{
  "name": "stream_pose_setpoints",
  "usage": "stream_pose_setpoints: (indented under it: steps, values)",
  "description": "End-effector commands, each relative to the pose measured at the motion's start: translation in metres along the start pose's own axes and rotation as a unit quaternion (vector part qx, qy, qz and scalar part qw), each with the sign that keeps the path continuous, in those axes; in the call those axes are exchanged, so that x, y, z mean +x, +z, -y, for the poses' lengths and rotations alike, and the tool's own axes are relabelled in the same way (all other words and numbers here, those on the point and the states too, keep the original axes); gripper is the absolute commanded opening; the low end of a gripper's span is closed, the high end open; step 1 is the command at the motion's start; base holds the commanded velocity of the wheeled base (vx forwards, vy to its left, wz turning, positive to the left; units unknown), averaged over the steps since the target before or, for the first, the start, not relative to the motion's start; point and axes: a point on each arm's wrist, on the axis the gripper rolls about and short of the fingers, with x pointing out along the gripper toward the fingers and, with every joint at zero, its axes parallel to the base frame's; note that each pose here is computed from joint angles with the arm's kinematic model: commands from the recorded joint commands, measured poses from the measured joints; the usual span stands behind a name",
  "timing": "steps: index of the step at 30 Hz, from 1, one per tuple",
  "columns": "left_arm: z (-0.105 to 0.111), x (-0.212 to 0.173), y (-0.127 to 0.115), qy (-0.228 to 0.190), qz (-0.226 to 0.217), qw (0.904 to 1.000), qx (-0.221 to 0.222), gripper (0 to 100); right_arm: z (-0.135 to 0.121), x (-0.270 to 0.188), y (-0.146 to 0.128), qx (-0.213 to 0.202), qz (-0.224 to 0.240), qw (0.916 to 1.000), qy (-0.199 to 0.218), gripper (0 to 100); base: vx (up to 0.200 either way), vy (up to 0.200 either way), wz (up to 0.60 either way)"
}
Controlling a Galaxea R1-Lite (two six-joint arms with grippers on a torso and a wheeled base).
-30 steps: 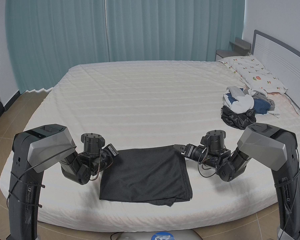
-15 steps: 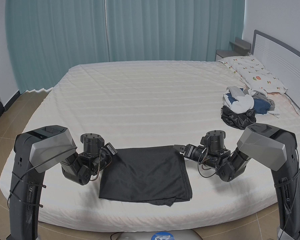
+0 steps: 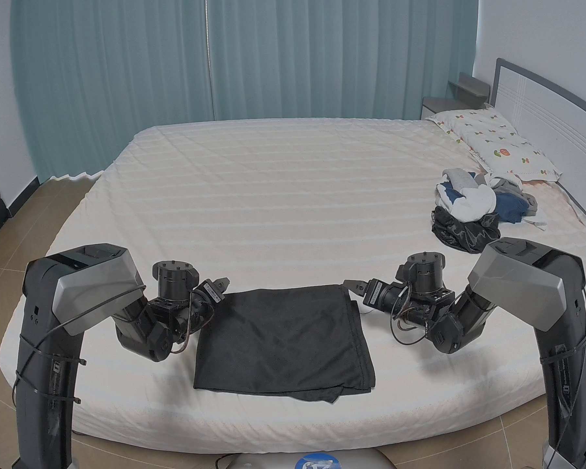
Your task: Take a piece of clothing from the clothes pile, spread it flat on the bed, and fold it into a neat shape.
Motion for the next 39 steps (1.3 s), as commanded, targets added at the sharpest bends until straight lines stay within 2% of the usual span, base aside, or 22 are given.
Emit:
stream_pose_setpoints:
  steps: [1, 7, 13, 16, 17, 18, 19, 20, 21, 23, 25, 27, 29, 30, 33, 34, 36, 39]
  values:
    - [0.003, -0.030, 0.035, 0.001, 0.029, 0.9995, -0.014, 100, -0.001, -0.030, 0.024, 0.008, 0.017, 0.9998, -0.006, 100, 0.000, 0.000, 0.00]
    - [0.021, -0.082, 0.085, -0.026, 0.083, 0.9960, -0.022, 100, -0.009, -0.106, 0.060, 0.012, 0.074, 0.9972, -0.004, 100, 0.000, 0.000, 0.00]
    - [0.038, -0.150, 0.101, -0.054, 0.113, 0.9920, 0.014, 100, -0.029, -0.202, 0.073, -0.001, 0.120, 0.9927, 0.008, 100, 0.000, 0.000, 0.00]
    - [0.045, -0.201, 0.105, -0.076, 0.137, 0.9873, 0.027, 100, -0.045, -0.270, 0.071, -0.024, 0.163, 0.9858, 0.029, 100, 0.000, 0.000, 0.00]
    - [0.045, -0.201, 0.105, -0.076, 0.137, 0.9873, 0.027, 100, -0.045, -0.270, 0.071, -0.024, 0.163, 0.9858, 0.029, 100, 0.000, 0.000, 0.00]
    - [0.046, -0.223, 0.106, -0.085, 0.149, 0.9846, 0.030, 100, -0.049, -0.295, 0.065, -0.041, 0.176, 0.9829, 0.035, 100, 0.000, 0.000, 0.00]
    - [0.046, -0.223, 0.106, -0.085, 0.149, 0.9846, 0.030, 100, -0.049, -0.295, 0.065, -0.041, 0.176, 0.9829, 0.035, 100, 0.000, 0.000, 0.00]
    - [0.046, -0.251, 0.106, -0.098, 0.167, 0.9803, 0.039, 100, -0.051, -0.326, 0.055, -0.071, 0.192, 0.9781, 0.039, 100, 0.000, 0.000, 0.00]
    - [0.046, -0.255, 0.106, -0.100, 0.169, 0.9797, 0.040, 100, -0.051, -0.329, 0.053, -0.075, 0.193, 0.9775, 0.039, 100, 0.000, 0.000, 0.00]
    - [0.044, -0.290, 0.103, -0.117, 0.193, 0.9728, 0.055, 100, -0.052, -0.359, 0.040, -0.106, 0.206, 0.9721, 0.039, 100, 0.000, 0.000, 0.00]
    - [0.042, -0.304, 0.101, -0.122, 0.204, 0.9695, 0.061, 100, -0.052, -0.371, 0.035, -0.115, 0.210, 0.9701, 0.039, 100, 0.000, 0.000, 0.00]
    - [0.035, -0.338, 0.094, -0.125, 0.240, 0.9582, 0.091, 100, -0.049, -0.399, 0.019, -0.137, 0.214, 0.9666, 0.029, 100, 0.000, 0.000, 0.00]
    - [0.033, -0.342, 0.093, -0.124, 0.246, 0.9564, 0.095, 100, -0.049, -0.403, 0.017, -0.141, 0.214, 0.9662, 0.027, 100, 0.000, 0.000, 0.00]
    - [0.024, -0.363, 0.085, -0.107, 0.279, 0.9471, 0.117, 100, -0.045, -0.422, 0.003, -0.159, 0.210, 0.9646, 0.015, 100, 0.000, 0.000, 0.00]
    - [0.012, -0.385, 0.074, -0.075, 0.319, 0.9321, 0.155, 100, -0.041, -0.447, -0.018, -0.179, 0.208, 0.9613, 0.019, 100, 0.000, 0.000, 0.00]
    - [0.012, -0.385, 0.074, -0.075, 0.319, 0.9321, 0.155, 100, -0.041, -0.447, -0.018, -0.179, 0.208, 0.9613, 0.019, 100, 0.000, 0.000, 0.00]
    - [0.000, -0.401, 0.063, -0.043, 0.335, 0.9226, 0.186, 100, -0.033, -0.461, -0.036, -0.212, 0.202, 0.9561, 0.006, 100, 0.000, 0.000, 0.00]
    - [-0.009, -0.416, 0.055, -0.015, 0.347, 0.9144, 0.208, 100, -0.026, -0.468, -0.051, -0.239, 0.201, 0.9500, -0.007, 100, 0.000, 0.000, 0.00]
